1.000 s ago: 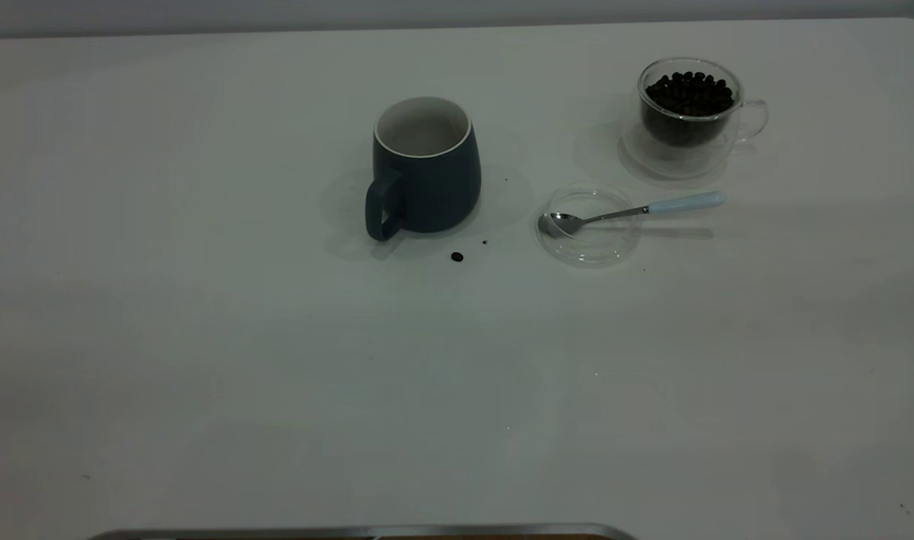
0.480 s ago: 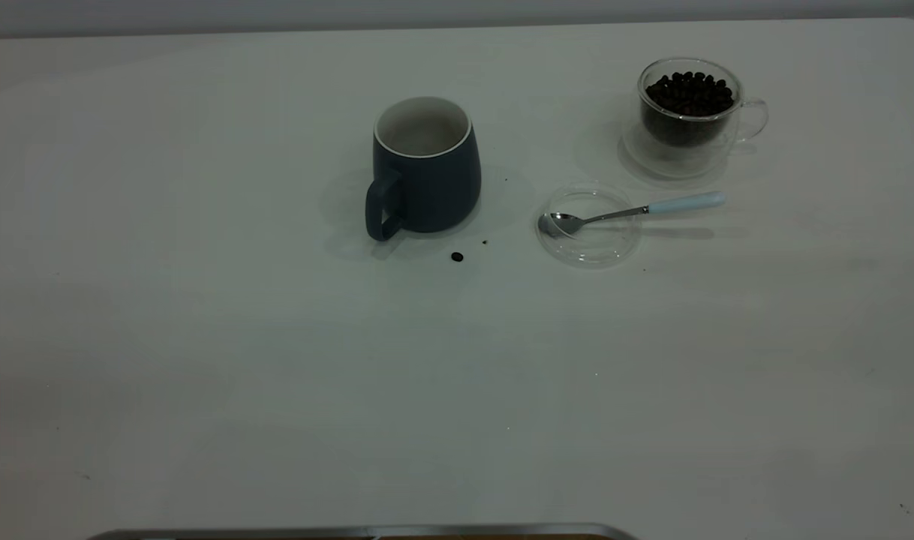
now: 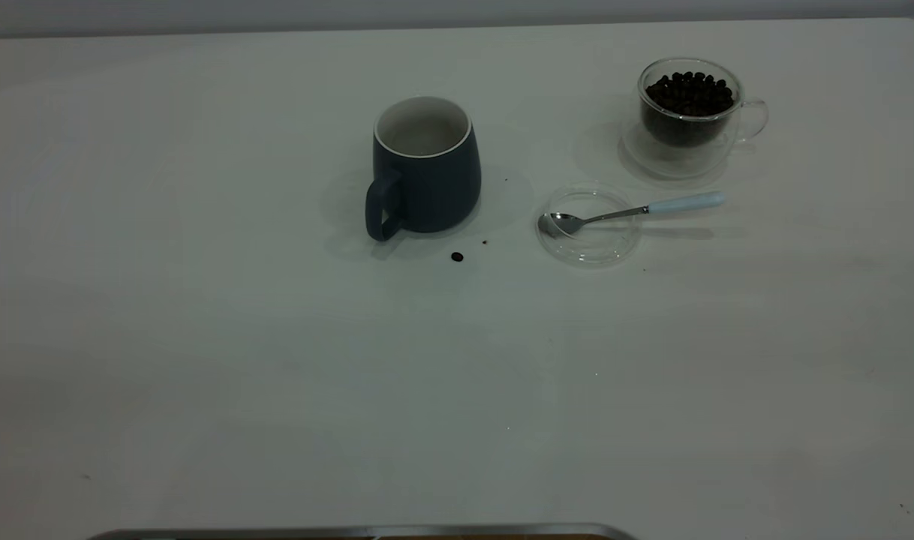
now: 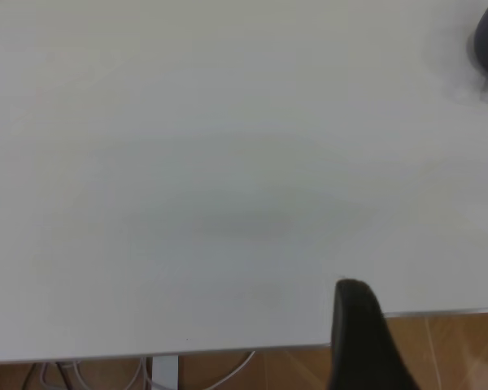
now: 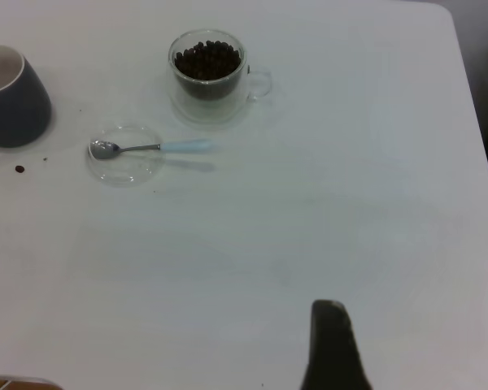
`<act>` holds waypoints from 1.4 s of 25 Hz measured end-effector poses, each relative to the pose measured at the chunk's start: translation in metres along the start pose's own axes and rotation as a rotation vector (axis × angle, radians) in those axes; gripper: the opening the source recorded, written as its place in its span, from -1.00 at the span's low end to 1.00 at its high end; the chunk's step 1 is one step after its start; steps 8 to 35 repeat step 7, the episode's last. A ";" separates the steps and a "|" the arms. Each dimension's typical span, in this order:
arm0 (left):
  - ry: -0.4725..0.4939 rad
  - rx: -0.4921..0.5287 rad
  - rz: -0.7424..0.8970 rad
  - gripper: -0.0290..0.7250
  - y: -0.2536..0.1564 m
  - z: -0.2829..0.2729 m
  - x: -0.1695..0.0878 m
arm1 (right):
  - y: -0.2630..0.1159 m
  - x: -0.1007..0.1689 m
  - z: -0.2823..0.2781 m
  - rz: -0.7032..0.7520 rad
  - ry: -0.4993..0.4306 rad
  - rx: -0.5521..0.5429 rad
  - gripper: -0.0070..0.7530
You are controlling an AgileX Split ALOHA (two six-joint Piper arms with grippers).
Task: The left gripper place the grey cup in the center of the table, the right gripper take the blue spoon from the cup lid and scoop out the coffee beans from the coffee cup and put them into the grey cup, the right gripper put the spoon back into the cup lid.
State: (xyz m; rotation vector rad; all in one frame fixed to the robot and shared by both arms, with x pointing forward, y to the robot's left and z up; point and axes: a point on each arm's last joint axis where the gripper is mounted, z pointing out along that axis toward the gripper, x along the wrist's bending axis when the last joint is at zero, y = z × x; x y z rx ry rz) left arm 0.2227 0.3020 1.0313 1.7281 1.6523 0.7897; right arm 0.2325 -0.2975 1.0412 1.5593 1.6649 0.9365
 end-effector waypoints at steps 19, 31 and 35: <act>0.000 0.000 -0.002 0.34 0.000 0.000 0.000 | 0.000 0.000 0.000 0.000 0.000 0.000 0.32; 0.000 0.000 -0.002 0.34 0.000 0.000 0.000 | 0.000 0.000 0.000 0.000 0.000 0.000 0.32; 0.000 0.000 -0.002 0.34 0.000 0.000 0.000 | 0.000 0.000 0.000 0.000 0.000 0.000 0.32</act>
